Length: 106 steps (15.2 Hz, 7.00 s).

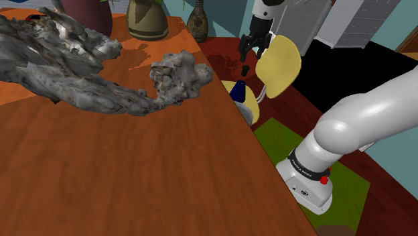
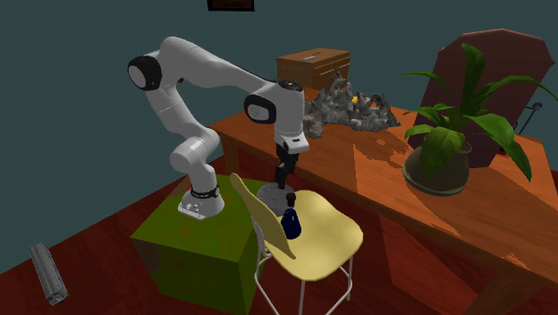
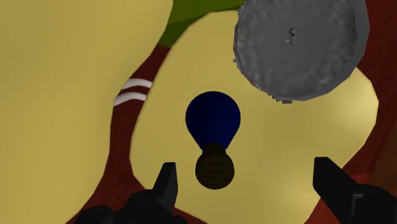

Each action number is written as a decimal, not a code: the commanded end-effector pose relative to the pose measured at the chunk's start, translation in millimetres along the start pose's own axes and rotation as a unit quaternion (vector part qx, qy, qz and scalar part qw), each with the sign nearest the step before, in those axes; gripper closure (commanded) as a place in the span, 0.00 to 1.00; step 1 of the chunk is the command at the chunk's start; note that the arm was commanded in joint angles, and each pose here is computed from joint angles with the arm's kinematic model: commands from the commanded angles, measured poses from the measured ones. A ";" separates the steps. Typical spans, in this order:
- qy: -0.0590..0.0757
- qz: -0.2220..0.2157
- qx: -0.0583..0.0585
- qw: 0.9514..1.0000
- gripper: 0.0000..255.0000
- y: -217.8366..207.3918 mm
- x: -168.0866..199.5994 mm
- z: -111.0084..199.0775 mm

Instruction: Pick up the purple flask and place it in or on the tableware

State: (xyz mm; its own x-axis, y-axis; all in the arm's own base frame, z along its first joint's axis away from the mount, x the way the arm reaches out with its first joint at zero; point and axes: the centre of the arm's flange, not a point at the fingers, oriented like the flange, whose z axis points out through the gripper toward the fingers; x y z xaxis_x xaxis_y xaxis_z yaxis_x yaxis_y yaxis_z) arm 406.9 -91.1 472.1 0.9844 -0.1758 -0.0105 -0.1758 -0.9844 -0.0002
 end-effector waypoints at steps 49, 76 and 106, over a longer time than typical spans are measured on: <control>0.007 0.003 -0.002 1.000 1.00 18.2 23.8 -60.2; 0.007 0.003 -0.002 1.000 1.00 -104.7 -91.0 -96.2; 0.007 0.003 -0.002 1.000 0.00 -104.6 -89.9 6.6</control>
State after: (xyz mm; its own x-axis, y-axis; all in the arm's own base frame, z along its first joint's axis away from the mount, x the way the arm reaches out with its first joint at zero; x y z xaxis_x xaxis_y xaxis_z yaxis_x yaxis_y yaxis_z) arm 336.7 27.7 466.4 0.9834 -0.1812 0.0031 -0.1812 -0.9834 0.0043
